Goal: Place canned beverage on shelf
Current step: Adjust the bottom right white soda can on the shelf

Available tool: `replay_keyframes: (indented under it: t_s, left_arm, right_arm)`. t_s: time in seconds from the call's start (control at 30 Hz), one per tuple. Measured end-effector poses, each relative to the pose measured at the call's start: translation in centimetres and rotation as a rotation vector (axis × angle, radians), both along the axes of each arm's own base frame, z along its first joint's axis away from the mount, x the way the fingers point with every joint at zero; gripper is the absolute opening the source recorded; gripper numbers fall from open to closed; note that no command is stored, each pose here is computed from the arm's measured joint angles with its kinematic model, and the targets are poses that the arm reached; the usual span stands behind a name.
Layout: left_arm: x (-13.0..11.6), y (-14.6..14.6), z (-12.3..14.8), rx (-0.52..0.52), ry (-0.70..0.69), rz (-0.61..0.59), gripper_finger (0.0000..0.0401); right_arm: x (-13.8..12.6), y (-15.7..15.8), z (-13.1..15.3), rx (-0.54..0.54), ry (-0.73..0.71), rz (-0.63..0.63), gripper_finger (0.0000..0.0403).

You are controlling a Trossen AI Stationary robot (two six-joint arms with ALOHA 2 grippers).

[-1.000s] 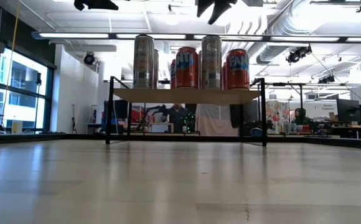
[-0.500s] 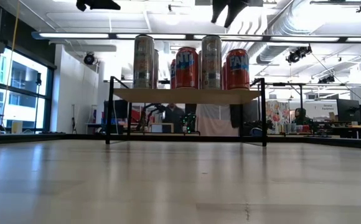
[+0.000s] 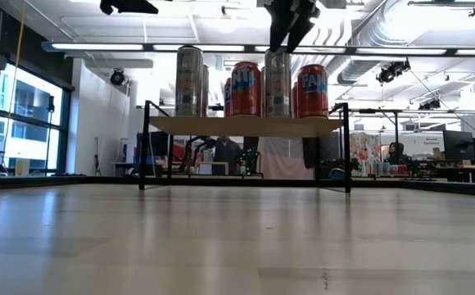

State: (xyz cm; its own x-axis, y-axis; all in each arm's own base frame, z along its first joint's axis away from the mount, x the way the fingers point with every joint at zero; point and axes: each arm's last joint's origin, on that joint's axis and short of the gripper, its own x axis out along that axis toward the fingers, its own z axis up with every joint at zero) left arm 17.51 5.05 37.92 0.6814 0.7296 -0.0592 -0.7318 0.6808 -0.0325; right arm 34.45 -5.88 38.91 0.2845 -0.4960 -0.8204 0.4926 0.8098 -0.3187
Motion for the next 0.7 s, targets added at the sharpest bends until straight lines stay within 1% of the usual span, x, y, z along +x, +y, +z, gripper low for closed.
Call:
replay_keyframes:
  t_s: [0.33,0.53,0.7]
  left_arm:
    - [0.00,0.00,0.00,0.001,0.001,0.000,0.0266]
    - [0.00,0.00,0.00,0.001,0.001,0.000,0.0266]
    - [0.00,0.00,0.00,0.001,0.001,0.000,0.0266]
  right_arm:
    - [0.02,-0.37,0.02,0.005,-0.008,-0.005,0.0396]
    - [-0.50,-0.35,-0.18,0.013,0.052,-0.003,0.0396]
    - [-0.36,-0.41,-0.10,-0.006,0.047,0.011,0.0396]
